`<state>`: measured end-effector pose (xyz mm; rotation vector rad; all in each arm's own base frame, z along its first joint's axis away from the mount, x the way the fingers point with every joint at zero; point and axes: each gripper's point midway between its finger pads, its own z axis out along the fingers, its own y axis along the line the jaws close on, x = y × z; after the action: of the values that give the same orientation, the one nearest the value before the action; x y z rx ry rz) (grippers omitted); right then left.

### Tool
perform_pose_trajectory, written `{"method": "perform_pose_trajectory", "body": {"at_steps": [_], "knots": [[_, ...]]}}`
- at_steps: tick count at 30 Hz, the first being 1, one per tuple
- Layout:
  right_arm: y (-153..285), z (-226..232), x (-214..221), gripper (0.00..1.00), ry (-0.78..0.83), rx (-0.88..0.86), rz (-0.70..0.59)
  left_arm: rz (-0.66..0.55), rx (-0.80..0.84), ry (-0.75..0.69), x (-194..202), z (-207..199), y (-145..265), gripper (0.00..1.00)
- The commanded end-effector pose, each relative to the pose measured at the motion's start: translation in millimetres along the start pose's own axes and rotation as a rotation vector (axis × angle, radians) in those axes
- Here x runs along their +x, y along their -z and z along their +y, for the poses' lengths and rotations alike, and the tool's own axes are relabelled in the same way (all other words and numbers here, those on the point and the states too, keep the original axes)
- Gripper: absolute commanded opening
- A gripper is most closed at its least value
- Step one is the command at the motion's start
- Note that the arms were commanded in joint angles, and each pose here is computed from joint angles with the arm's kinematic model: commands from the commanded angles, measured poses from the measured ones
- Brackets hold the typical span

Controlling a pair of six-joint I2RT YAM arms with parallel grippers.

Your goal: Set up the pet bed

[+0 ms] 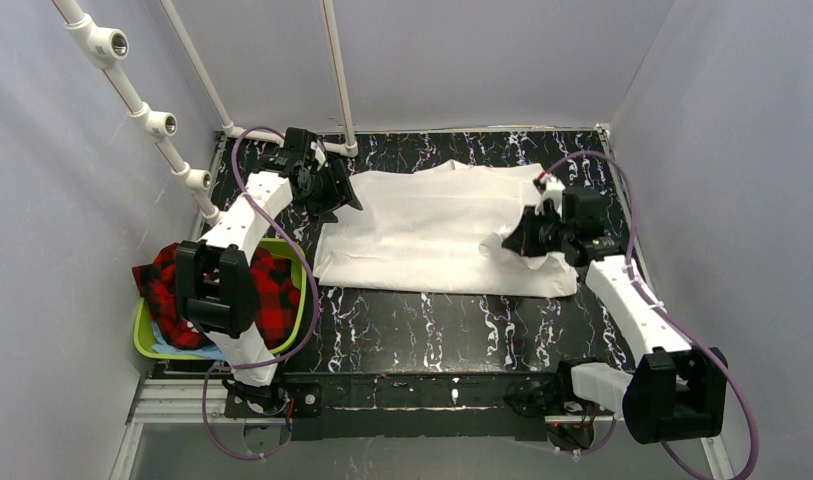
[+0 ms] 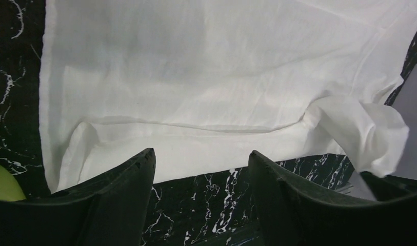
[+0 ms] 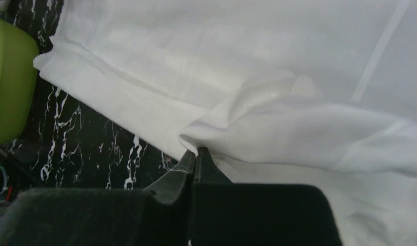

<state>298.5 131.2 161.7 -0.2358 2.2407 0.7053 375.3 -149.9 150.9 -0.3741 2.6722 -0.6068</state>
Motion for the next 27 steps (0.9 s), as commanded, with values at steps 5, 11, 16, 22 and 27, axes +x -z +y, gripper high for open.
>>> {"method": "perform_pose_trajectory", "body": {"at_steps": [5,11,16,22,27], "knots": [[27,-19,81,0.68,-0.396,0.246,0.210,0.039,0.096,0.064,10,-13,-11,0.67],[49,-61,29,0.93,-0.430,0.558,0.137,0.034,0.082,0.057,10,-9,-13,0.67],[59,-113,10,0.92,-0.439,0.828,0.067,0.029,0.077,0.062,9,-9,-12,0.67],[46,-140,20,0.84,-0.478,0.908,0.174,0.028,0.069,0.056,10,-8,-10,0.67],[19,-148,39,0.75,-0.480,0.826,0.203,0.034,0.061,0.057,10,-6,-11,0.67]]}}
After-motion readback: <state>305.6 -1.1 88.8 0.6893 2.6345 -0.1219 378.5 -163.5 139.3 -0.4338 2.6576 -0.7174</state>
